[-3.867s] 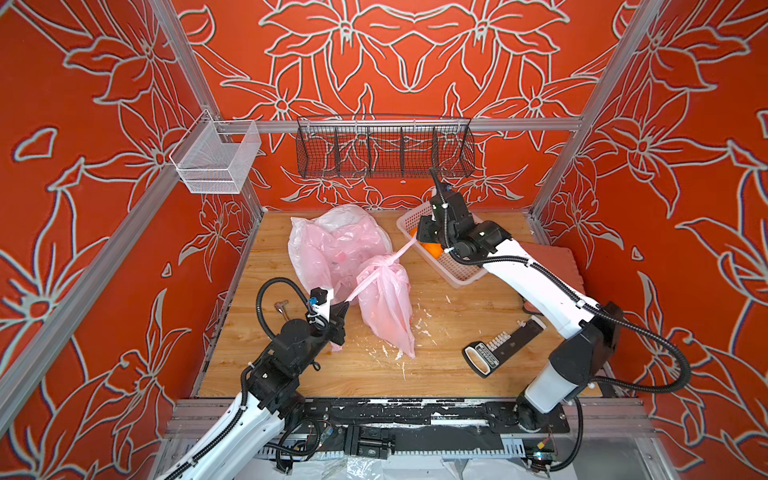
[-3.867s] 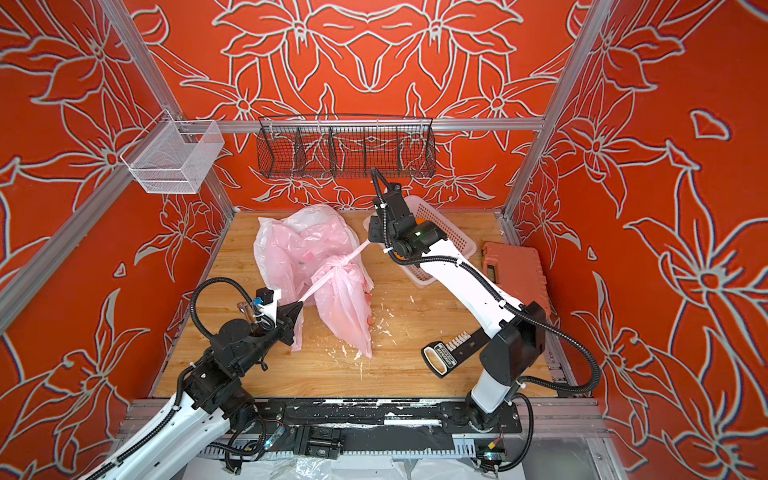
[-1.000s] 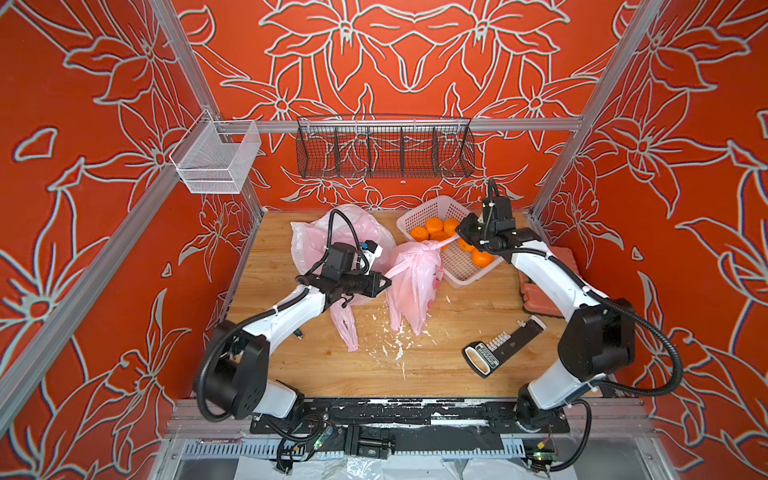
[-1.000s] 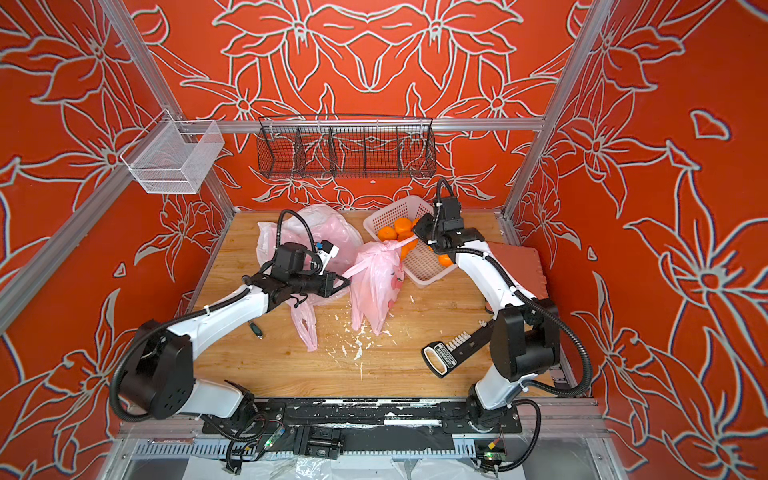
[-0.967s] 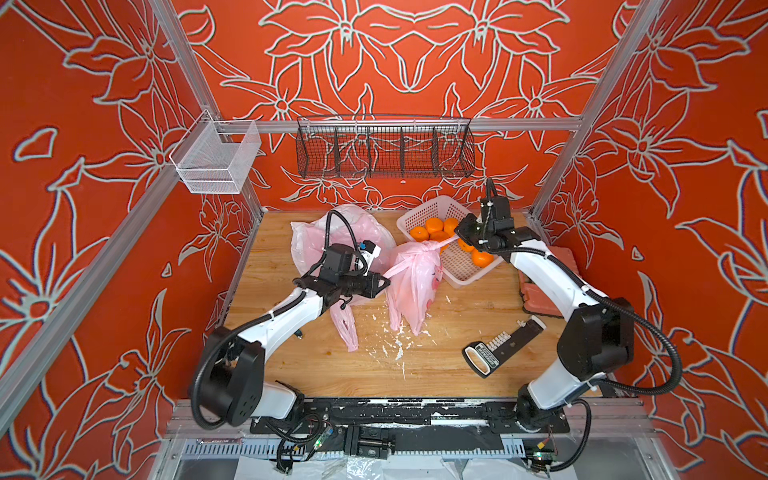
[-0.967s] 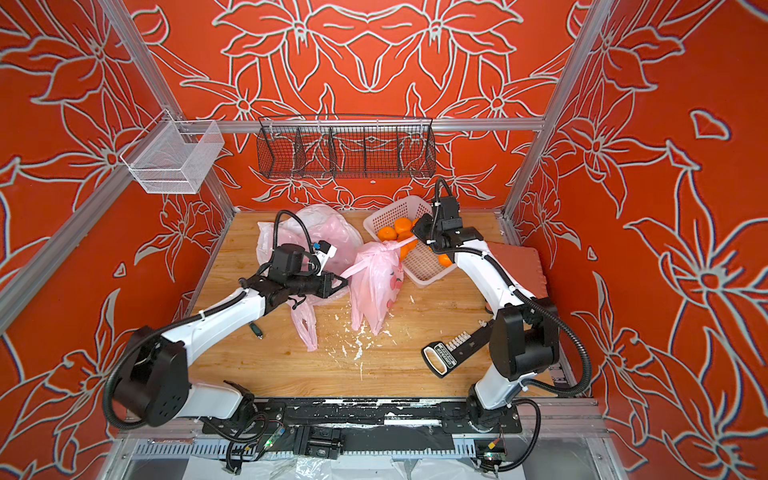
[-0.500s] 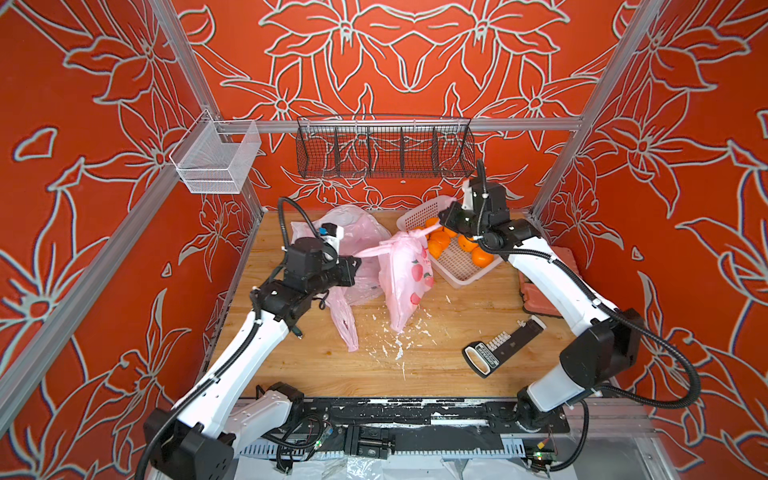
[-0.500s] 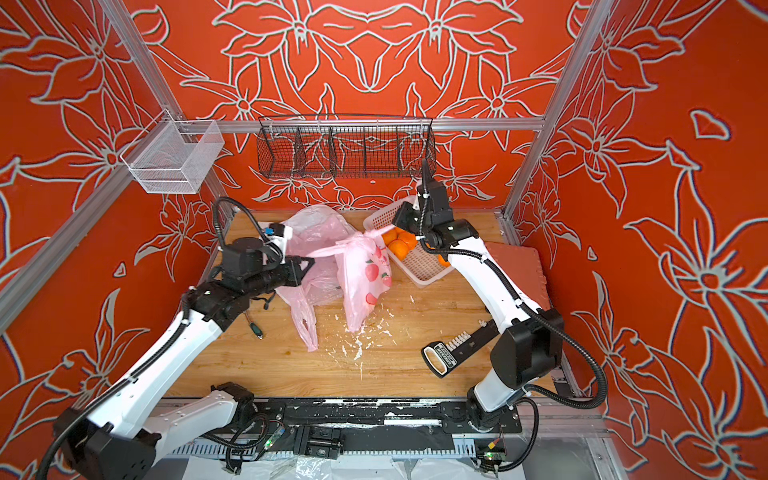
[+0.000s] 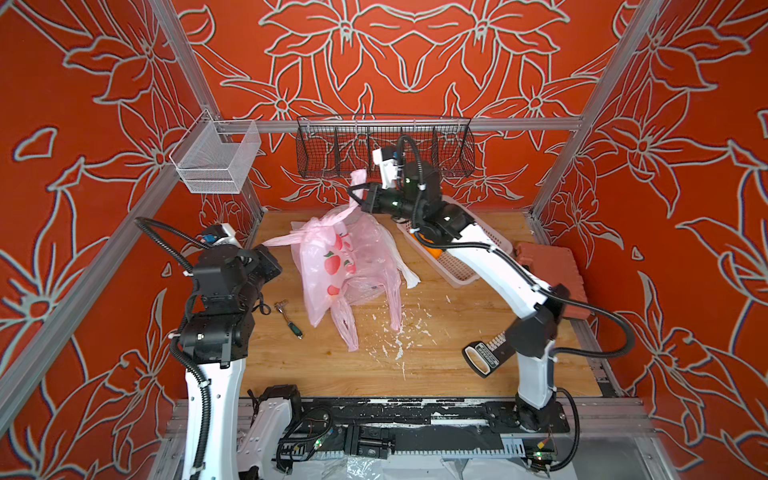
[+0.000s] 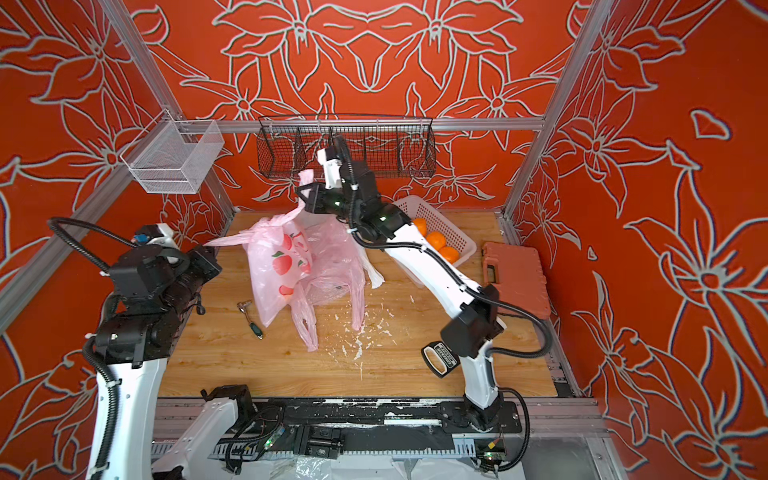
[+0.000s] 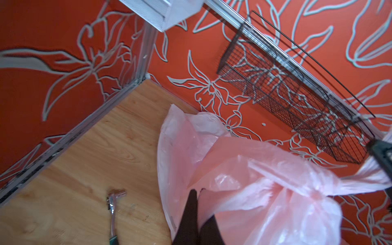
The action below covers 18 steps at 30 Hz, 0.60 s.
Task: Place the oranges into plastic bags & tie knots
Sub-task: Place the plastic bag at the center of the board.
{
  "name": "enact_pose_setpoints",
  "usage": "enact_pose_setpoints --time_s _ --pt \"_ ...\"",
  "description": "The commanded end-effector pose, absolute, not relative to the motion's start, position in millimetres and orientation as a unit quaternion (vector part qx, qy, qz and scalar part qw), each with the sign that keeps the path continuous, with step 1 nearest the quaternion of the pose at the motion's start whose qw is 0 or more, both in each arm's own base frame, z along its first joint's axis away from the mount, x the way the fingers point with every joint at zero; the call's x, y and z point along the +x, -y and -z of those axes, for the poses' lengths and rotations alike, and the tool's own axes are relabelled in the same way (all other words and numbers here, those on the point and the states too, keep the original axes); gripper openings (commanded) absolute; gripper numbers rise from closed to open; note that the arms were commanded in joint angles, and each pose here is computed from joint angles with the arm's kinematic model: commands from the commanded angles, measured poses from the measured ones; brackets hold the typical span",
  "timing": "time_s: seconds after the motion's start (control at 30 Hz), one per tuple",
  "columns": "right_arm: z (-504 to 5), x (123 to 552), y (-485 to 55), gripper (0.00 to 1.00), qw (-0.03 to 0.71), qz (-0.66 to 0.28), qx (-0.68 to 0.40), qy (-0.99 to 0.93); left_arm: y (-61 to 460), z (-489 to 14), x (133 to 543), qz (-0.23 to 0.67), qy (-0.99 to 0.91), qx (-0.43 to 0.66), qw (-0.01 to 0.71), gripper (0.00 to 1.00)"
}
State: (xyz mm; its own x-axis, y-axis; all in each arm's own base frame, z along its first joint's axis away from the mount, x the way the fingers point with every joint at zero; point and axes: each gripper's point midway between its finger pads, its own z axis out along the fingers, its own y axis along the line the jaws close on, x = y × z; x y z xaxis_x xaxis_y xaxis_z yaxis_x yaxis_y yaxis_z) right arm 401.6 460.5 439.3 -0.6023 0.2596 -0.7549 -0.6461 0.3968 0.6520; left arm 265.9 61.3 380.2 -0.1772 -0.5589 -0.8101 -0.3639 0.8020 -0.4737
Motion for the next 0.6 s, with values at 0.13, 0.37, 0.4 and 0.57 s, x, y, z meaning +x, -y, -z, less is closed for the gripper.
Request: enact_pose_setpoints --time_s 0.13,0.37,0.4,0.57 --pt "-433 402 -553 0.00 0.401 -0.643 -0.156 -0.634 -139 -369 275 0.051 -0.728 -0.419 0.541 0.00" --pt "-405 418 -570 0.58 0.431 -0.633 -0.145 -0.626 -216 -362 285 -0.019 -0.697 -0.489 0.525 0.00" --pt "-401 420 -566 0.66 0.432 -0.620 -0.151 -0.638 -223 -362 286 -0.025 -0.695 -0.493 0.524 0.00" --pt "-377 433 -535 0.86 0.440 -0.535 -0.151 -0.705 -228 -345 302 0.006 -0.711 -0.487 0.508 0.00"
